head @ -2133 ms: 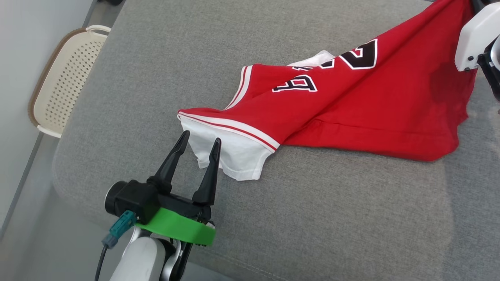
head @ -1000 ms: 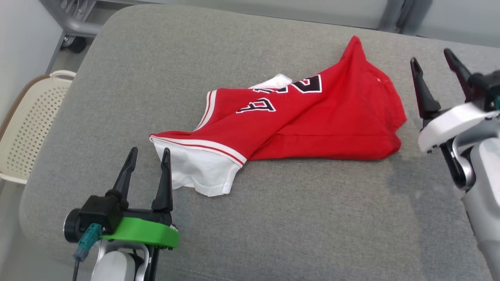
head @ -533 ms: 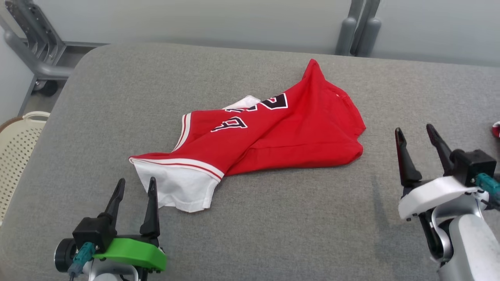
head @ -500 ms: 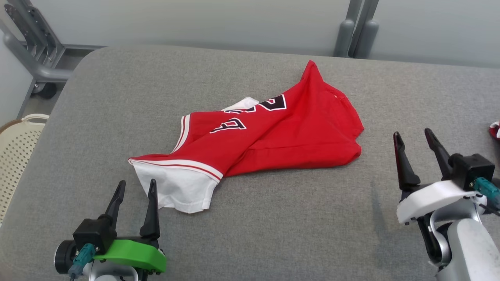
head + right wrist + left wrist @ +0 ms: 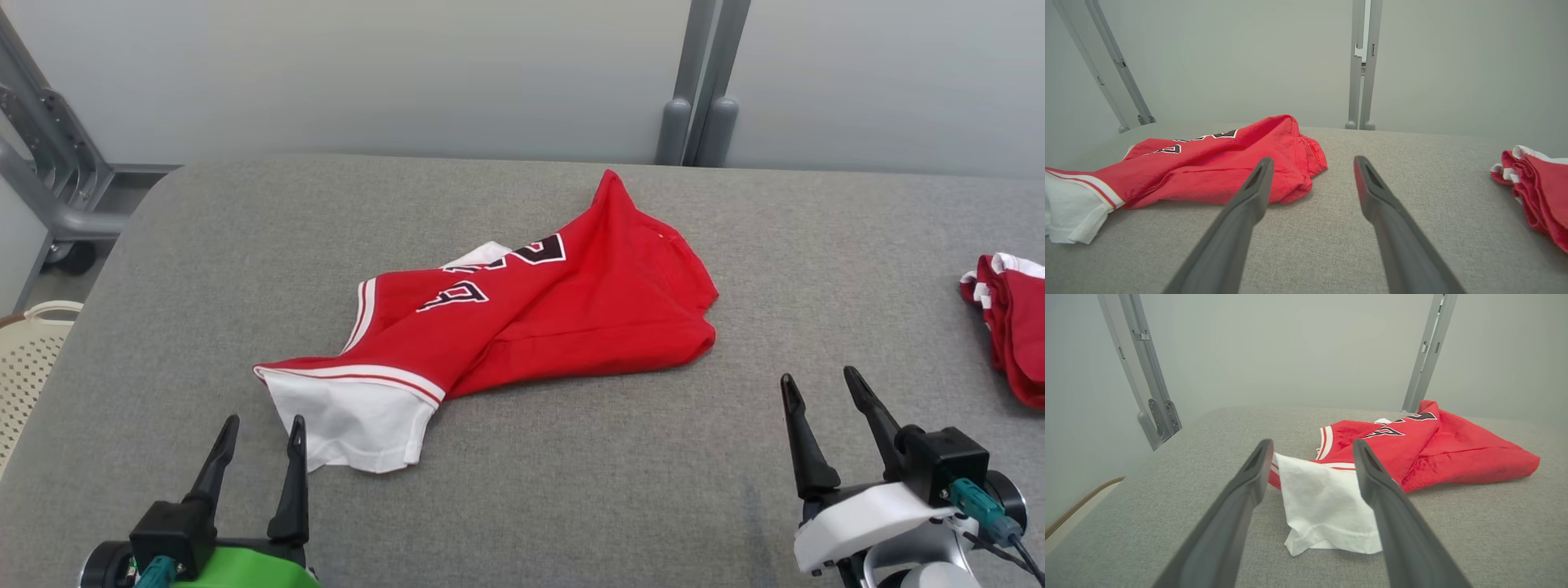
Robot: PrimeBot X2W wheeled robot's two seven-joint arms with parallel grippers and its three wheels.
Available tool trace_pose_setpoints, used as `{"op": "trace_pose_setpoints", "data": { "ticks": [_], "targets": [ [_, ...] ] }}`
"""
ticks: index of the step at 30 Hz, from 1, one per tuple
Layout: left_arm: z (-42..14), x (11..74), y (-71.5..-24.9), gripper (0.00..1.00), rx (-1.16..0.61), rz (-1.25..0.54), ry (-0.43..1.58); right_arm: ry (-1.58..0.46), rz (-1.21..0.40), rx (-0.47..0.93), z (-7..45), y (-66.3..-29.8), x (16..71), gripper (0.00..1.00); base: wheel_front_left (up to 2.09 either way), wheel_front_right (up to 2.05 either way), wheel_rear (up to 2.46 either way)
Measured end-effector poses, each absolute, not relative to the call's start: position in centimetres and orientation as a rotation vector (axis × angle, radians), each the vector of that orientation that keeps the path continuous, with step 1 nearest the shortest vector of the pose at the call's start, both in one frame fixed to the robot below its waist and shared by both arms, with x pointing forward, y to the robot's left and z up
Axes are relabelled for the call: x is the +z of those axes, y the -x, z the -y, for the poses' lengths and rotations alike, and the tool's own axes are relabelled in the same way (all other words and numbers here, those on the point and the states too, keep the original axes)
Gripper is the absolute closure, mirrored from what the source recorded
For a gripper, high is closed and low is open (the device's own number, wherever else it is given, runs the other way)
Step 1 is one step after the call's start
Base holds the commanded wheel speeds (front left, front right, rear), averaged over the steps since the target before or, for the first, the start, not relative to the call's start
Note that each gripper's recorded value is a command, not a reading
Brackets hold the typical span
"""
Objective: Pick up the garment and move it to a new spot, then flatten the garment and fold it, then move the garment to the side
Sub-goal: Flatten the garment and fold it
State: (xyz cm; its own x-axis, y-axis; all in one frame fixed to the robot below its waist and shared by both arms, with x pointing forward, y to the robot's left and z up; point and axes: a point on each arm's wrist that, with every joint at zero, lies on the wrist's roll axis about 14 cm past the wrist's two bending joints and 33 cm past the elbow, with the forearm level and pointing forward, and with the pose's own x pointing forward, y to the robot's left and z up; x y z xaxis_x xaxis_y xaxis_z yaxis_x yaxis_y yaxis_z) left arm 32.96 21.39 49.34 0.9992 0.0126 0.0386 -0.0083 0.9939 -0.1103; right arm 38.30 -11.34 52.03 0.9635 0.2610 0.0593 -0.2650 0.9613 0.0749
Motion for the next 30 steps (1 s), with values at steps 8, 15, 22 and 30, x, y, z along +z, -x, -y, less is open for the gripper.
{"op": "trace_pose_setpoints", "data": {
  "ticks": [8,15,22,30],
  "targets": [
    [-20.8,48.6,-32.3,0.0,-0.022,0.015,0.101,-0.087,0.022,0.23,12.6,-36.8,51.4,0.0,0.0,0.0,0.0],
    [-20.5,48.1,-32.3,0.0,-0.031,0.0,0.113,-0.113,0.011,0.221,12.9,-36.4,51.1,0.0,0.0,0.0,0.0],
    [-20.5,47.9,-32.2,0.0,-0.028,-0.008,0.122,-0.099,0.001,0.241,12.2,-36.5,51.0,0.0,0.0,0.0,0.0],
    [-20.1,46.8,-31.9,0.0,-0.04,-0.061,0.138,-0.09,-0.02,0.264,11.5,-36.7,50.9,0.0,0.0,0.0,0.0]
  ]
}}
